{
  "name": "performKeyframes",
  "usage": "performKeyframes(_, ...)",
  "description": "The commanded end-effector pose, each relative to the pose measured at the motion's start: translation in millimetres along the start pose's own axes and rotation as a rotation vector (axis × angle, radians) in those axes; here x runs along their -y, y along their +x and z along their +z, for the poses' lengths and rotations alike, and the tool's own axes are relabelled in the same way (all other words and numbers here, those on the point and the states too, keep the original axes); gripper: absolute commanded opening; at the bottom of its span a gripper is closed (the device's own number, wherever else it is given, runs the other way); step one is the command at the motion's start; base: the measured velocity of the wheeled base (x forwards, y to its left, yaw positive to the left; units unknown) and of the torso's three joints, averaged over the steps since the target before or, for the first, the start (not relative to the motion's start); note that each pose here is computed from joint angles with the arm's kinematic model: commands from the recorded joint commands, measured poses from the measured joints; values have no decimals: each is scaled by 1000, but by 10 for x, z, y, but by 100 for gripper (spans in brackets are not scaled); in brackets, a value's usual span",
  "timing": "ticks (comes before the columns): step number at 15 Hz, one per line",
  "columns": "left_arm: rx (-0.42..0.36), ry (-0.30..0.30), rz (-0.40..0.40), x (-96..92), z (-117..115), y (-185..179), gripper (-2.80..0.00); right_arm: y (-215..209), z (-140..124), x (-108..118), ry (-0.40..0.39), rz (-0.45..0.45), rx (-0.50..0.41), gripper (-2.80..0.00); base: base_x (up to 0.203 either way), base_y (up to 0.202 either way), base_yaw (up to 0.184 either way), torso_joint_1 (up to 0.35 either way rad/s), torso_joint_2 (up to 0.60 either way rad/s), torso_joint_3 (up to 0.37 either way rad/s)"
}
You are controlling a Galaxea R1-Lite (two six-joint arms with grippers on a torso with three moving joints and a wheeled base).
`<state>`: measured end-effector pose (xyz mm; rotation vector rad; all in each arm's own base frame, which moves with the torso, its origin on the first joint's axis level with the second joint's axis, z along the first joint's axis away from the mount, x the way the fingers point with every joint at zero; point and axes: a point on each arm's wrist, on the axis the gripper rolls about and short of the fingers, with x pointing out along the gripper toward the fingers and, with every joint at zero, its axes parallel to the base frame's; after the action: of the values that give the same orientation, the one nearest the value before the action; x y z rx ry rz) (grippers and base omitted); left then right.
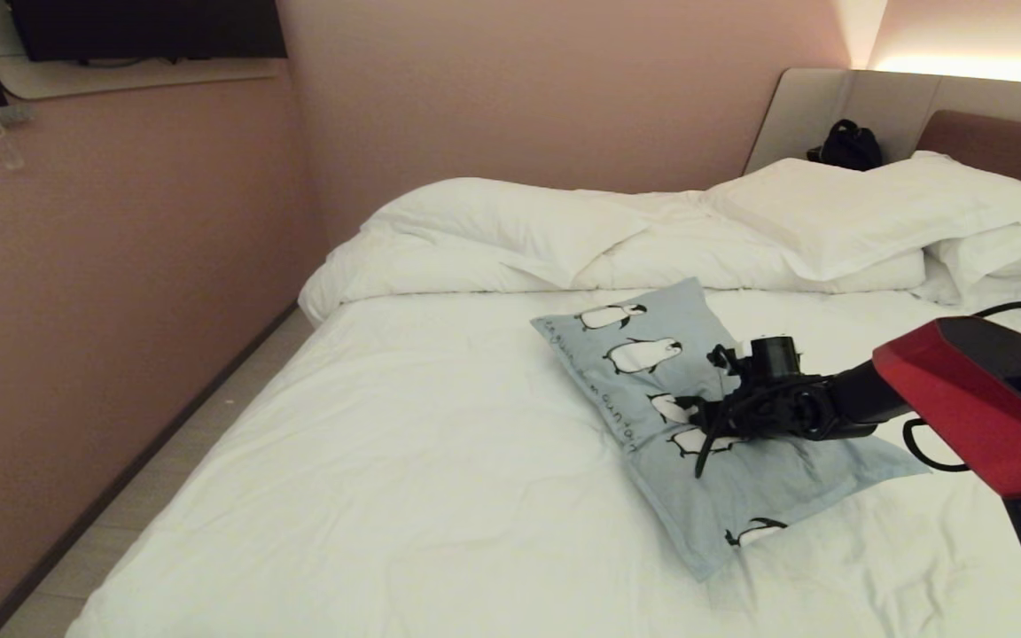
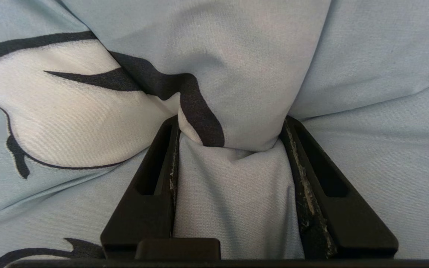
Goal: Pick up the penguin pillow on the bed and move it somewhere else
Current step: Pick up the pillow
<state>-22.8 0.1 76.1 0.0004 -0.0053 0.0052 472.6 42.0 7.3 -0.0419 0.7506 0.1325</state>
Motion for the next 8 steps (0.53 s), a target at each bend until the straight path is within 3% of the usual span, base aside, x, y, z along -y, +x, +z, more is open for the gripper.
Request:
performKeyframes(1,1,0,1,0,0,0,-280,-31,28,-5,1,1,8,-280,0,0,0,0,0,0)
performKeyframes(8,1,0,1,0,0,0,-280,-416,371,-13,44,6,113,-280,0,0,0,0,0,0)
